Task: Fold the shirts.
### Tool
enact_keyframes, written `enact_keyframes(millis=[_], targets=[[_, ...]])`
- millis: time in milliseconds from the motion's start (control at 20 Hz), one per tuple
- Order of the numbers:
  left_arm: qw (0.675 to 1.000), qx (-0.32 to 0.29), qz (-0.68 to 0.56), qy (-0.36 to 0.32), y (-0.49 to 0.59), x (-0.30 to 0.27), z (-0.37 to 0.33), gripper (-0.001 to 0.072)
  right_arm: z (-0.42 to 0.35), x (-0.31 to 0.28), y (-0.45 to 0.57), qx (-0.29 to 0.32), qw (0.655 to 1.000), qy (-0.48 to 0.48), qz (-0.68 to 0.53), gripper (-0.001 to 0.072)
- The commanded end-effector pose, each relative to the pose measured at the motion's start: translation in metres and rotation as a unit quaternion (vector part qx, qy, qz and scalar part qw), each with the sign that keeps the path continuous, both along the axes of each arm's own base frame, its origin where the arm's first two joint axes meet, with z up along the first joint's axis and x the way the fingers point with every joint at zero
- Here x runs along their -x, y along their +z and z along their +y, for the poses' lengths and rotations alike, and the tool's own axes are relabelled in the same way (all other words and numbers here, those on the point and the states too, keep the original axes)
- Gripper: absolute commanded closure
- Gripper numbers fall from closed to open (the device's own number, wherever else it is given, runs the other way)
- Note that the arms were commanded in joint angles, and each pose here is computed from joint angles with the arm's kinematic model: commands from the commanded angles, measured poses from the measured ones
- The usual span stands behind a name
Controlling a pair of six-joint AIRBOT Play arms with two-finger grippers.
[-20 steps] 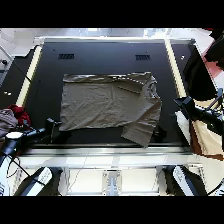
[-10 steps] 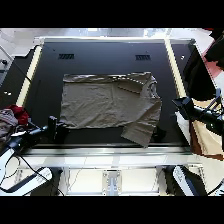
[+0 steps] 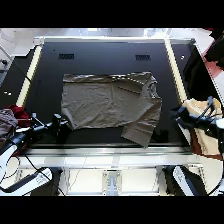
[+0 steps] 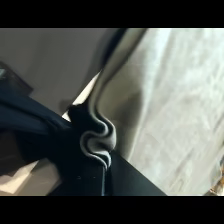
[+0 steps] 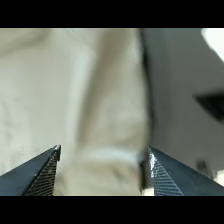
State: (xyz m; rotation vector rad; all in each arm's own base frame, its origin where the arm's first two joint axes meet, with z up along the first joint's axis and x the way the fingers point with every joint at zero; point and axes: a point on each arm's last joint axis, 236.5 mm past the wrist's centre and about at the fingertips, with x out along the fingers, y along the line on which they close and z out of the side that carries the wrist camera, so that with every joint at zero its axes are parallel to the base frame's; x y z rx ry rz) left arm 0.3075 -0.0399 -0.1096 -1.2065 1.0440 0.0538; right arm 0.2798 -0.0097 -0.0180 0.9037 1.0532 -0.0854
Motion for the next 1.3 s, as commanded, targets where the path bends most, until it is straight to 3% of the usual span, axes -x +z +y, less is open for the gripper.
enact_keyframes(millis=[0,350,450,900,950,1000,1050,1250], targets=[[1.0,0.007,-0.007,-0.007,0.005,-0.003,-0.004,0.0701,0.028,0.045,-0.052,-0.062,0.994,-0.019,0.09,0.0171],[0.999,0.027,-0.01,-0.028,0.011,0.002,-0.016,0.07,0.051,-0.001,-0.073,-0.197,0.977,-0.071,0.036,0.0154],[0.999,0.028,-0.01,-0.028,0.011,0.002,-0.017,0.07,0.053,-0.011,-0.08,-0.211,0.975,-0.064,0.034,0.0154],[0.999,0.028,-0.01,-0.028,0.011,0.002,-0.017,0.07,0.062,-0.066,-0.095,-0.152,0.986,-0.062,0.032,0.0166],[0.999,0.028,-0.01,-0.028,0.011,0.002,-0.017,0.07,0.061,-0.074,-0.092,-0.145,0.987,-0.062,0.024,0.0238],[0.999,0.028,-0.01,-0.028,0.011,0.001,-0.017,0.07,0.061,-0.079,-0.087,-0.142,0.988,-0.06,0.016,0.0431],[0.999,0.026,-0.013,-0.03,0.012,0.001,-0.016,0.07,0.06,-0.085,-0.082,-0.142,0.988,-0.058,0.009,0.0677],[0.988,-0.03,-0.131,-0.077,0.073,-0.023,-0.008,0.0702,0.081,-0.098,-0.03,-0.158,0.986,0.026,-0.052,0.0698]])
